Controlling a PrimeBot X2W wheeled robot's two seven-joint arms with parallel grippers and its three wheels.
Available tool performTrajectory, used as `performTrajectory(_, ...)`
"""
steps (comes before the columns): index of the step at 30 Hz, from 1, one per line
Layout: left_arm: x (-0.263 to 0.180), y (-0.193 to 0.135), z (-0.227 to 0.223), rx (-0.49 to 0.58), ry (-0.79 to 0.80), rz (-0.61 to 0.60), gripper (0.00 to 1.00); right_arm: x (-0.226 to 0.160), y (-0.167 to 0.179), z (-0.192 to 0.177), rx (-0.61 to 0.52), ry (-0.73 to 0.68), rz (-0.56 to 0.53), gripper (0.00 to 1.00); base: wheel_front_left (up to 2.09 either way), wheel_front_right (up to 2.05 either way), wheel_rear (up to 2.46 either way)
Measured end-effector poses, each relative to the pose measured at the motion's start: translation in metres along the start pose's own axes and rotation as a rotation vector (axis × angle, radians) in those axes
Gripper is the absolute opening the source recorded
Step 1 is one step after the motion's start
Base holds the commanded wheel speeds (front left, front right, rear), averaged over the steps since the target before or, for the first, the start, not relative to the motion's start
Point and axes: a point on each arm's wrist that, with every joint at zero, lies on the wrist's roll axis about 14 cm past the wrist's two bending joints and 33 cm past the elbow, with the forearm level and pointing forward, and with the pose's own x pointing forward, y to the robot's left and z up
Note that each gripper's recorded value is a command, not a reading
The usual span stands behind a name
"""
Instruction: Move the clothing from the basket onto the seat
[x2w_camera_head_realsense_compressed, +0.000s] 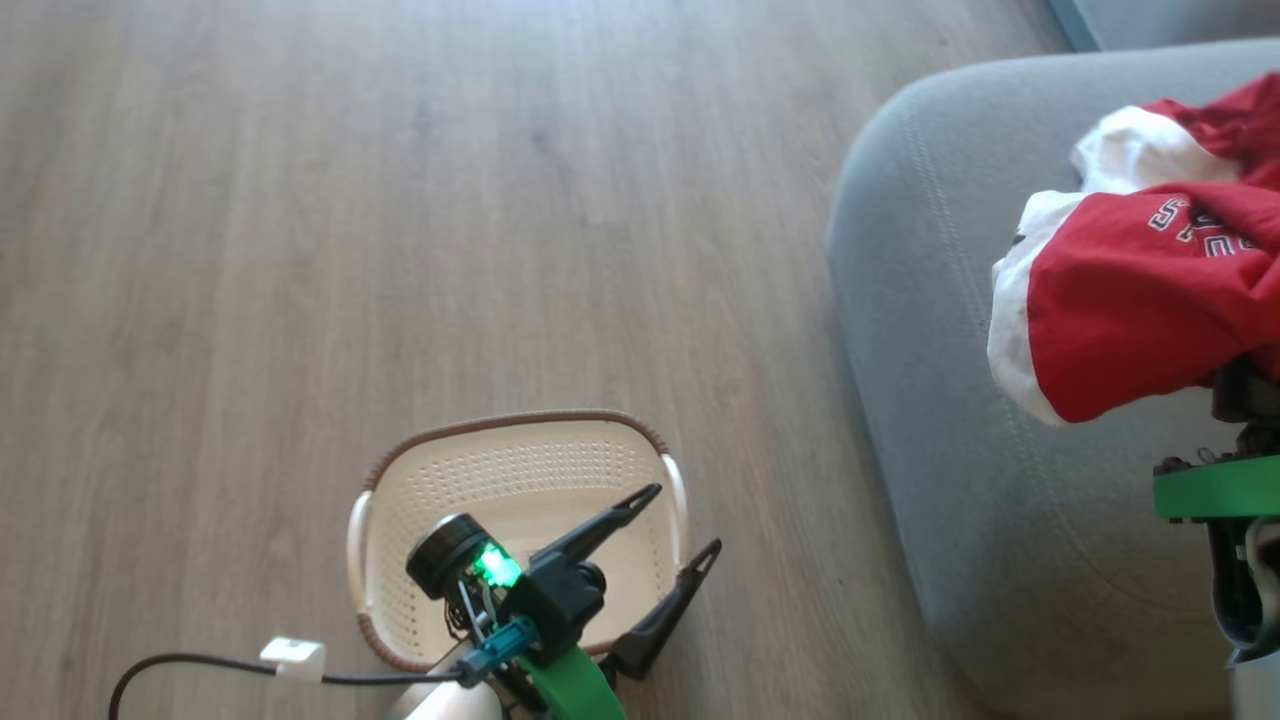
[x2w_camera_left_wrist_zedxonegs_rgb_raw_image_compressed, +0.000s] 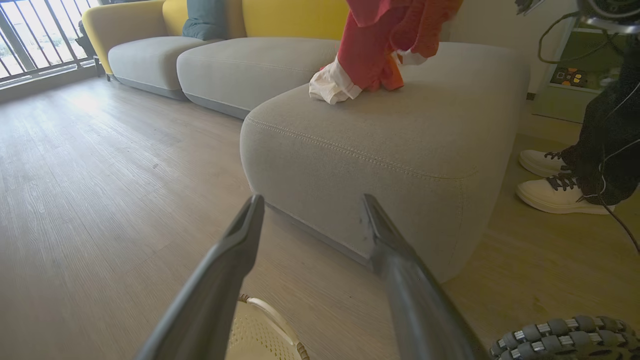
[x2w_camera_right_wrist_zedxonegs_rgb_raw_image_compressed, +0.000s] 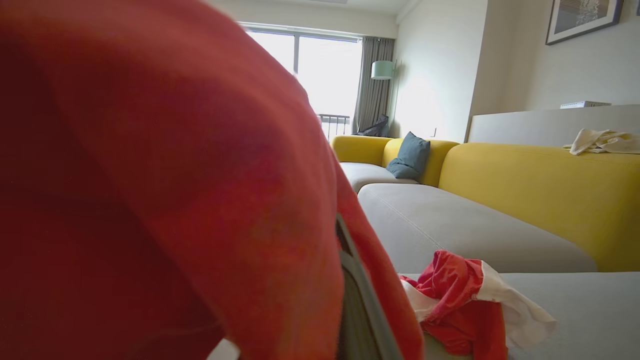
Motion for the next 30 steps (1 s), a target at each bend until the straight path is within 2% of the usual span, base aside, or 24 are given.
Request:
performTrajectory(8,0.021,-0.018,-0.003,-0.022,-0.006,-0.097,1.00,-0.021,-0.038,0.005,-0.044,0.010,-0.117,0.00,0.00,0.00,0.00)
performTrajectory(17,0.050,-0.060,0.000,-0.036,-0.038,-0.283,1.00,-0.062,-0.096,0.021,-0.133,0.021,-0.294,0.00,0.00,0.00,0.00)
performTrajectory(26,0.063,-0.099,0.006,-0.041,-0.064,-0.416,1.00,-0.119,-0.135,0.039,-0.170,0.025,-0.458,0.00,0.00,0.00,0.00)
performTrajectory(30,0.065,-0.107,0.009,-0.039,-0.071,-0.442,1.00,-0.134,-0.142,0.041,-0.177,0.035,-0.497,0.00,0.00,0.00,0.00)
